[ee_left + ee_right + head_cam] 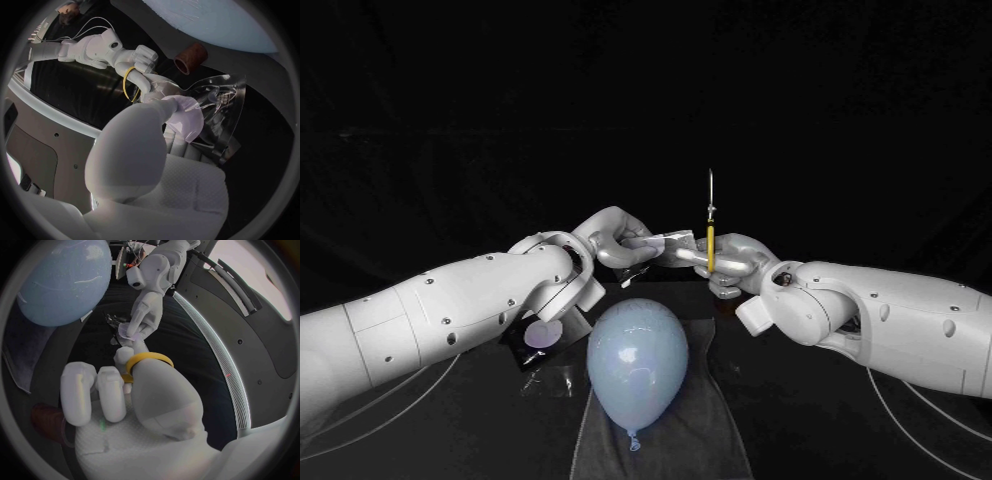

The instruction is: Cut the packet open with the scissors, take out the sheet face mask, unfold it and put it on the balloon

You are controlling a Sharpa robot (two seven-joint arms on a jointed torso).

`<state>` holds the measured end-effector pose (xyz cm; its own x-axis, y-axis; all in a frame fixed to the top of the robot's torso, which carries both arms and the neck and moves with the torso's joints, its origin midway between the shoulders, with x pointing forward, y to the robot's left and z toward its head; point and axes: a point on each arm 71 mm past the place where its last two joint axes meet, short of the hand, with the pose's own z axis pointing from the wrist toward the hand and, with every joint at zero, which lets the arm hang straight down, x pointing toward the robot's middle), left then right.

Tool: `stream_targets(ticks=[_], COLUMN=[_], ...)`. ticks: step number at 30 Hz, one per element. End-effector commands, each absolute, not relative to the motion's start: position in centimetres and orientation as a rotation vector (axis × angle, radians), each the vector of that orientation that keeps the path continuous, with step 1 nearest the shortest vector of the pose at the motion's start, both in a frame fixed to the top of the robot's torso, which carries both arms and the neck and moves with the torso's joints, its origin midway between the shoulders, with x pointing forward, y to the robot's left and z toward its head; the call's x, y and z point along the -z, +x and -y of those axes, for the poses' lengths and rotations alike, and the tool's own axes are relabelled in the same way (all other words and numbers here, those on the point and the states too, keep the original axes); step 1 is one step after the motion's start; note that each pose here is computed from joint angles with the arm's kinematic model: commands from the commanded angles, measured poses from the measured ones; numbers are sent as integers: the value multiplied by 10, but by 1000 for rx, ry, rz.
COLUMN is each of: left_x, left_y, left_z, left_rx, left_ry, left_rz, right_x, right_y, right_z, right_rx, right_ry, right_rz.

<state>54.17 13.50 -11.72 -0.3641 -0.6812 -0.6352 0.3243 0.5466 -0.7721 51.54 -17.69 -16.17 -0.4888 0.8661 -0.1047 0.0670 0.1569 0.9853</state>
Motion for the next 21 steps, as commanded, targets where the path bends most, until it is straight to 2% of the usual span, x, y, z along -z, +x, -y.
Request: stream_targets(ticks=[1,16,21], left_x=[115,114,114], left_y=[540,539,541], left_z=[-132,-134,-141], left_rx=[1119,1174,1191], left_ry=[-310,-339,-385], left_rz=[-1628,-1626,-1606], right_x=[159,157,156], right_y=[515,514,514], right_z=[176,179,183], right_rx=[-1426,-1419,-1417], right_ry=[872,845,845], right_rz=[-1698,-1673,-1665])
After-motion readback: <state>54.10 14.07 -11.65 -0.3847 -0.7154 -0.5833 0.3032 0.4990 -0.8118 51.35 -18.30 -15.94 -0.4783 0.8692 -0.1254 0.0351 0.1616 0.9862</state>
